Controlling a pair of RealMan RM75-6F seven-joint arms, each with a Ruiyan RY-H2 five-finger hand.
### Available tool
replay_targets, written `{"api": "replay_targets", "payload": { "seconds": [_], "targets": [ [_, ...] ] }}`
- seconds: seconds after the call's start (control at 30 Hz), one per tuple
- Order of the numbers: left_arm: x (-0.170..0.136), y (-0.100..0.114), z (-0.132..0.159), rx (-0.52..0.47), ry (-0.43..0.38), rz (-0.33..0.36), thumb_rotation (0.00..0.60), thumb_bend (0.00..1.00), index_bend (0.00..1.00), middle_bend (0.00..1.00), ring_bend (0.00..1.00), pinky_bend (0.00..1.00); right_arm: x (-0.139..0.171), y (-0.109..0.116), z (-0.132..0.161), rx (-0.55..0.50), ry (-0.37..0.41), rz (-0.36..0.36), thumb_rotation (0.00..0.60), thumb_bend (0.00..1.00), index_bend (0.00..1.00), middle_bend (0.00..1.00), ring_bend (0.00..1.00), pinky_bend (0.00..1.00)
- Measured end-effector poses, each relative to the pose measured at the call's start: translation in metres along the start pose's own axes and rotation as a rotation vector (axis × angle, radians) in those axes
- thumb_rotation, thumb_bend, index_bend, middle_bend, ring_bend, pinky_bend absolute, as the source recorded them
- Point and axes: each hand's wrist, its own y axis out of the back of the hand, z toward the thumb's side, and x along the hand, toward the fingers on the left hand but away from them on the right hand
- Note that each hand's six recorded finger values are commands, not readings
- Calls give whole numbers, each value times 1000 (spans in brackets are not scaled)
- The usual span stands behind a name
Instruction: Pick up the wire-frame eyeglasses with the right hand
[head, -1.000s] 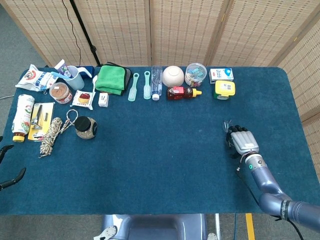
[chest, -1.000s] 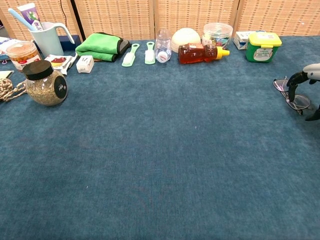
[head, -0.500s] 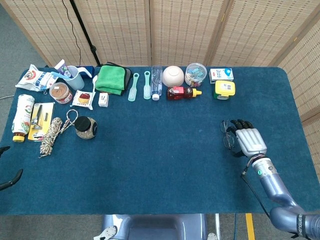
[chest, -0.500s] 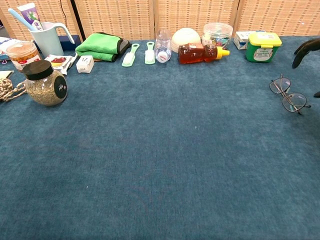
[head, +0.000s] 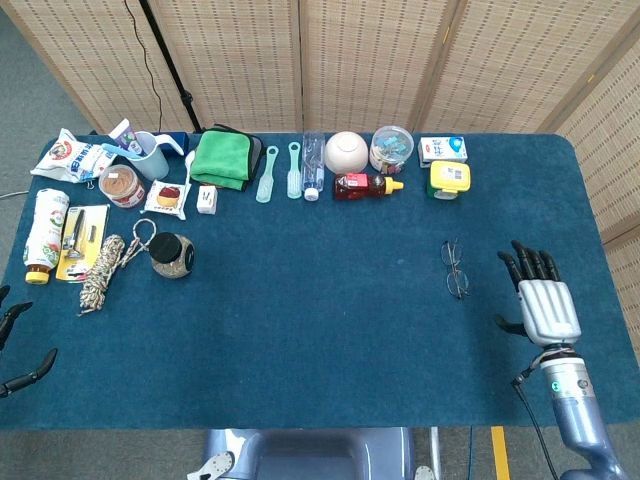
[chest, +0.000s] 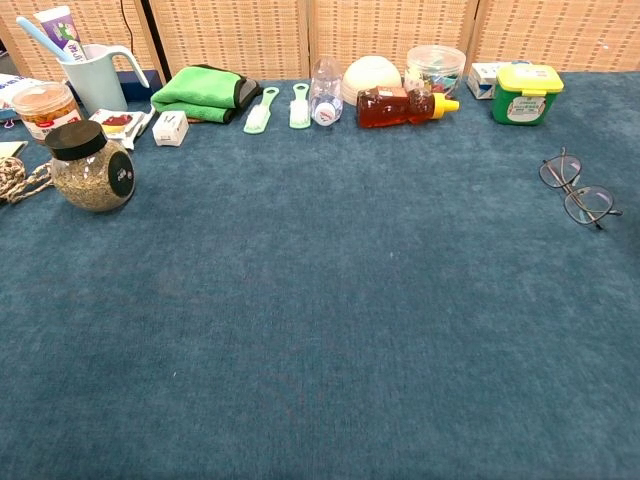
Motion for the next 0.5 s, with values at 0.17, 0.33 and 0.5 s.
{"api": "replay_targets", "payload": {
  "seconds": [0.17, 0.33, 0.5],
  "targets": [
    [-5, -4, 2, -9, 2, -3, 278, 249, 192, 15, 51, 82, 24, -1, -13, 0, -46, -31, 600, 214, 89, 0, 0, 0],
    [-7, -5, 2, -11, 12, -6, 278, 249, 192, 15, 51, 72, 42, -1, -24, -9, -84, -51, 600, 215, 89, 0, 0, 0],
    [-5, -5, 3, -9, 7, -4, 277, 250, 192, 15, 51, 70, 53, -1, -32, -16, -111, -60, 600, 215, 90, 0, 0, 0]
  ]
}}
